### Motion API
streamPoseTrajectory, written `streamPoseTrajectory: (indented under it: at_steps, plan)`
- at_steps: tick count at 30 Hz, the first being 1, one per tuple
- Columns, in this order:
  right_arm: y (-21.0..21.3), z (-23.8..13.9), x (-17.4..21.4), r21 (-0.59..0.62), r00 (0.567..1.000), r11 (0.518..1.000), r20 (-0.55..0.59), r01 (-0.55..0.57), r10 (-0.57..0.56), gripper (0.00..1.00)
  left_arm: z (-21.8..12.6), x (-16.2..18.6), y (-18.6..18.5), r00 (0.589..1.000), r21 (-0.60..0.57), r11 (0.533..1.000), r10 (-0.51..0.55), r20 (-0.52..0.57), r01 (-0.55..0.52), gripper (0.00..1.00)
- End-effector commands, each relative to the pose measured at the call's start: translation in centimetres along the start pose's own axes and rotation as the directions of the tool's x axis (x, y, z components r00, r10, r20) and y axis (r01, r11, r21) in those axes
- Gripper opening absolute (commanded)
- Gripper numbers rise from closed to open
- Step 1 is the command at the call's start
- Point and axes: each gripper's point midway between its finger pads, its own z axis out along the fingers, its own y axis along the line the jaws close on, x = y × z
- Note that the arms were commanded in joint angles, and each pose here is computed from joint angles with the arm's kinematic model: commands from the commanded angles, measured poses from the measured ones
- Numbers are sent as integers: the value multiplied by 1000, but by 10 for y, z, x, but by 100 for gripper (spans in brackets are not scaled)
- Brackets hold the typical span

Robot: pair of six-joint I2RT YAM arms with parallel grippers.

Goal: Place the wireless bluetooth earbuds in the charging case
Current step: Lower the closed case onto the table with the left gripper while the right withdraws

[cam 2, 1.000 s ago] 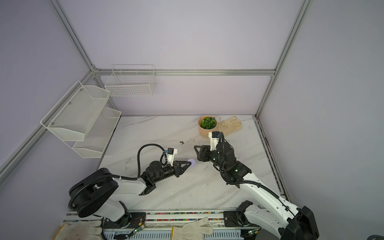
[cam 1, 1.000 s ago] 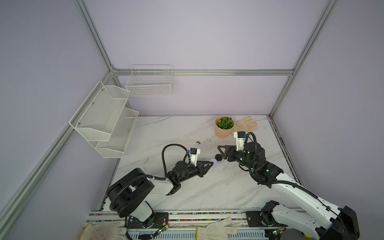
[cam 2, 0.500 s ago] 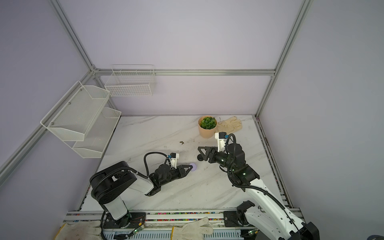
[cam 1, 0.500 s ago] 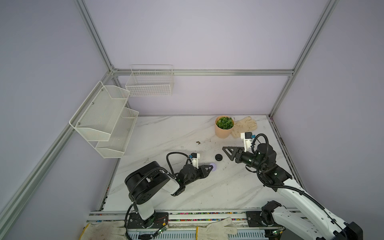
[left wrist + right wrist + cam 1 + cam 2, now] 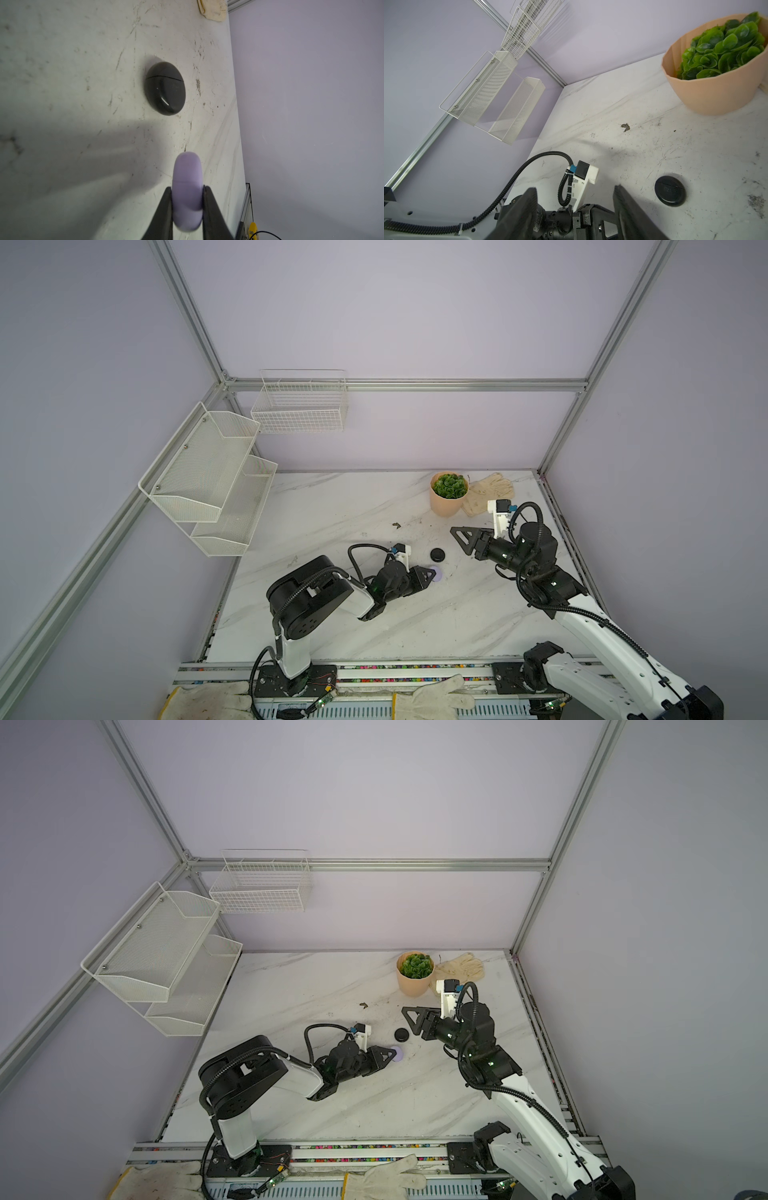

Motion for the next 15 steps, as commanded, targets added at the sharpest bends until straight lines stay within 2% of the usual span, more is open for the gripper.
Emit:
streamPoseTrajectory:
  at_steps: [1, 10, 15]
  plan:
    - [12, -2, -19, -32, 998, 998, 46, 50, -48, 62, 14, -9, -36, 998, 88, 994, -61, 32, 58, 0]
    - [10, -3, -19, -28, 997, 998, 51, 60, -58, 62, 21, -2, -25, 989, 58, 988, -142, 38, 140, 0]
    - [11, -3, -18, -33, 997, 997, 47, 63, -61, 62, 27, 0, -21, 985, 54, 984, -172, 30, 170, 13]
